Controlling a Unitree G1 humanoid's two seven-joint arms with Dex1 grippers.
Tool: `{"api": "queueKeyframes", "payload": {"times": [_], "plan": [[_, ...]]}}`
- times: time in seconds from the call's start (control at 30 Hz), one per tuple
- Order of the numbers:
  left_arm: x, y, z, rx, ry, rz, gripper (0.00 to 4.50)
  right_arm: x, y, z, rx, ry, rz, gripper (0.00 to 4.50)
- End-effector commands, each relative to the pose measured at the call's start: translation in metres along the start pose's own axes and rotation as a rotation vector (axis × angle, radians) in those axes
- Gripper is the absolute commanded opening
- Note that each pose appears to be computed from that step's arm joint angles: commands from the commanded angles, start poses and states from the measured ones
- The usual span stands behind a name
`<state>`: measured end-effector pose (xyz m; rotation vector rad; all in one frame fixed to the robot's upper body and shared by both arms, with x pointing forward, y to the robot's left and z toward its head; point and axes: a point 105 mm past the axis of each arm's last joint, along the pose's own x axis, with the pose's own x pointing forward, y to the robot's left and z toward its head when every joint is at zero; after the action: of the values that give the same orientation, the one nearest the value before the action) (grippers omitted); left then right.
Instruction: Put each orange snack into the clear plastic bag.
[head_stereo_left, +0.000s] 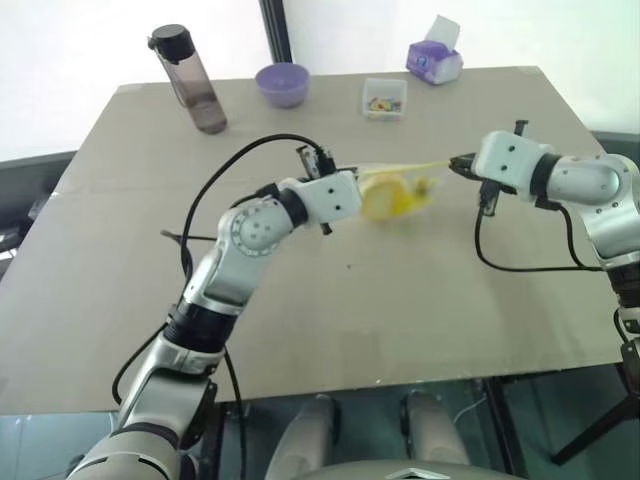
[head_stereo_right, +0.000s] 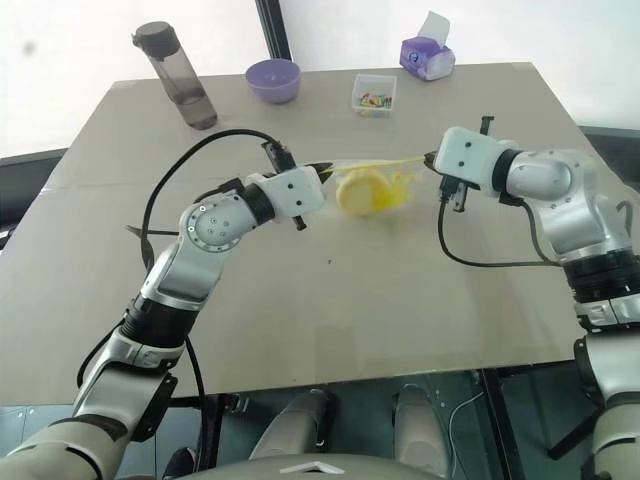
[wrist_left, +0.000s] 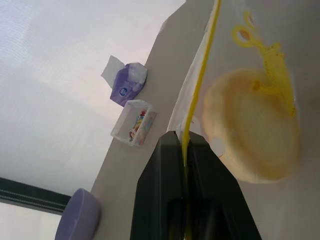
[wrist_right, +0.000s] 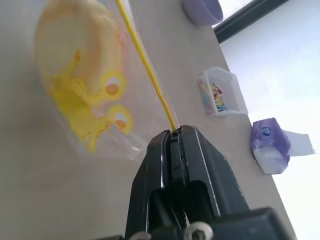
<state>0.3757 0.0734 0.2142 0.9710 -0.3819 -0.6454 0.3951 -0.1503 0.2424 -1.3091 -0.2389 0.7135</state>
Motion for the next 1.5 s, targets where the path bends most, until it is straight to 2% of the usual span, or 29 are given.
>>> {"api": "queueKeyframes", "payload": {"times": [0.03, 0.17, 0.27, 0.43, 0.57, 0.67, 0.73, 0.77, 0.83, 0.9, 0.93, 1.0, 1.13, 1.27, 1.5], "plan": [[0.007, 0.030, -0.008, 0.022, 0.004, 0.109, 0.00, 0.008, -0.033, 0.008, -0.042, -0.010, -0.139, 0.02], [0.021, 0.062, -0.004, 0.061, -0.015, 0.193, 0.00, 0.016, -0.050, 0.009, -0.075, -0.010, -0.206, 0.02], [0.022, 0.067, 0.005, 0.075, -0.057, 0.194, 0.00, 0.014, -0.050, 0.007, -0.073, -0.014, -0.210, 0.02], [0.006, 0.039, 0.003, 0.021, -0.062, 0.124, 0.00, 0.000, -0.024, 0.006, -0.004, -0.047, -0.140, 0.02], [-0.022, -0.011, -0.001, -0.131, -0.029, 0.009, 0.00, -0.013, 0.028, 0.005, 0.157, -0.056, -0.031, 0.02], [-0.038, -0.034, -0.004, -0.194, 0.013, -0.043, 0.00, -0.022, 0.057, 0.002, 0.254, -0.035, 0.020, 0.02], [-0.046, -0.049, -0.005, -0.242, 0.040, -0.069, 0.66, -0.029, 0.077, 0.000, 0.296, -0.015, 0.056, 0.00], [-0.051, -0.057, -0.007, -0.272, 0.059, -0.079, 0.95, -0.034, 0.090, -0.003, 0.326, 0.007, 0.083, 0.31], [-0.056, -0.065, -0.010, -0.296, 0.089, -0.083, 1.87, -0.041, 0.105, -0.005, 0.377, 0.027, 0.110, 1.11], [-0.061, -0.069, -0.017, -0.365, 0.124, -0.048, 2.65, -0.049, 0.121, -0.010, 0.526, 0.052, 0.117, 1.85], [-0.065, -0.067, -0.021, -0.474, 0.138, 0.010, 3.03, -0.054, 0.129, -0.013, 0.622, 0.057, 0.111, 2.26], [-0.075, -0.067, -0.031, -0.680, 0.180, 0.099, 3.03, -0.063, 0.141, -0.017, 0.780, 0.062, 0.093, 2.26], [-0.107, -0.067, -0.033, -0.756, 0.191, 0.102, 3.03, -0.090, 0.153, -0.022, 0.976, 0.034, 0.072, 2.26], [-0.144, -0.068, -0.035, -0.845, 0.216, 0.095, 3.03, -0.119, 0.153, -0.031, 1.149, -0.005, 0.026, 2.26], [-0.175, -0.069, -0.035, -0.886, 0.250, 0.086, 3.03, -0.137, 0.133, -0.028, 1.225, -0.132, -0.022, 2.26]]}}
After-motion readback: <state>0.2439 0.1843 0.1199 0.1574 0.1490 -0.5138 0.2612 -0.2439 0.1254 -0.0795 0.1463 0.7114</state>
